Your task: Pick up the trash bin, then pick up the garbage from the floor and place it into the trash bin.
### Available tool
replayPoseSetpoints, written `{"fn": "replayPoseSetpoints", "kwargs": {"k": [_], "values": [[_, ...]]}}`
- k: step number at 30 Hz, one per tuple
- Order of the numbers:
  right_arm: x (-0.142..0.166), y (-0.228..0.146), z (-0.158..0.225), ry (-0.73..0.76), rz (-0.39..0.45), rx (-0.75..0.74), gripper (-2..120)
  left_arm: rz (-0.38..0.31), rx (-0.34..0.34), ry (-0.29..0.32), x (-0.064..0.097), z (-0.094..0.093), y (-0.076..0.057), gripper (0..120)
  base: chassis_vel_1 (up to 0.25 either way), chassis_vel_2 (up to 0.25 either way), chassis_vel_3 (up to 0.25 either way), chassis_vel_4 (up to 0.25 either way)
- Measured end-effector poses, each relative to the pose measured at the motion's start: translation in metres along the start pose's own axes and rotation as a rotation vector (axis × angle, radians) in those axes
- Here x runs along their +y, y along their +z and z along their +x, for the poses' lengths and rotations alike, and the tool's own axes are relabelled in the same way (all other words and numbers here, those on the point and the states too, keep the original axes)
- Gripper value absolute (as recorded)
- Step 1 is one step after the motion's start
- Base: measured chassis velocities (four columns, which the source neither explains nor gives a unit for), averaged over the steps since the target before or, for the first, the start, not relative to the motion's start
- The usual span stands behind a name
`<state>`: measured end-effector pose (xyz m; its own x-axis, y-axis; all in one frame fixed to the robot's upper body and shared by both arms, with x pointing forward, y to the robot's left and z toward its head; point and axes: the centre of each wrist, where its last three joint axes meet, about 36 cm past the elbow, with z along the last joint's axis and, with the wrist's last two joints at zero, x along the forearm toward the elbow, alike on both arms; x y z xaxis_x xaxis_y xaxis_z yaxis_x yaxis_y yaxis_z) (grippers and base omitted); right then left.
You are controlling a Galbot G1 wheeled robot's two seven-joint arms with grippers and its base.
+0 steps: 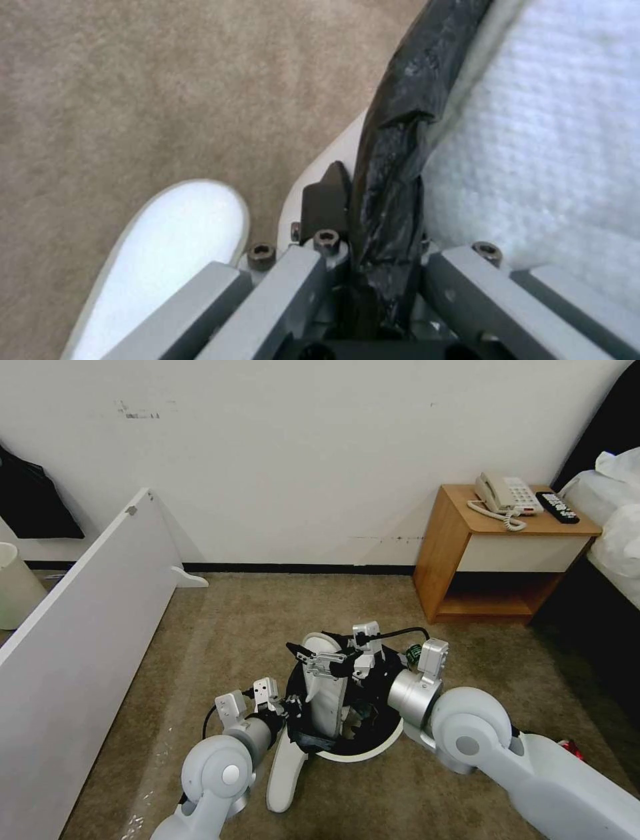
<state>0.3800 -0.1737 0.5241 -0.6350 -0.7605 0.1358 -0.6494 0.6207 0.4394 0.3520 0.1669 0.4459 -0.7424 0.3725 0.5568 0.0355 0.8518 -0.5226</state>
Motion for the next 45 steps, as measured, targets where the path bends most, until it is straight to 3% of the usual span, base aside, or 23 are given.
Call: {"fn": "replayPoseSetpoints", "kwargs": {"k": [5, 14, 26, 40, 45], "values": [[0.001, -0.005, -0.002, -0.006, 0.003, -0.015, 100, -0.012, 0.01, -0.035, 0.001, 0.002, -0.001, 1, 0.0, 0.0, 0.0, 0.0], [-0.007, -0.007, 0.002, 0.026, 0.0, -0.033, 100, -0.106, -0.027, -0.147, 0.012, 0.012, -0.007, 1, 0.0, 0.0, 0.0, 0.0], [-0.011, 0.002, 0.002, 0.046, -0.009, -0.031, 100, -0.178, -0.058, -0.244, 0.014, 0.014, -0.008, 1, 0.0, 0.0, 0.0, 0.0], [-0.013, -0.003, 0.004, 0.058, -0.016, -0.066, 100, -0.195, -0.062, -0.279, 0.02, 0.013, -0.01, 1, 0.0, 0.0, 0.0, 0.0], [-0.015, -0.002, 0.014, 0.076, -0.024, -0.067, 100, -0.242, -0.098, -0.346, 0.025, 0.013, -0.014, 1, 0.0, 0.0, 0.0, 0.0]]}}
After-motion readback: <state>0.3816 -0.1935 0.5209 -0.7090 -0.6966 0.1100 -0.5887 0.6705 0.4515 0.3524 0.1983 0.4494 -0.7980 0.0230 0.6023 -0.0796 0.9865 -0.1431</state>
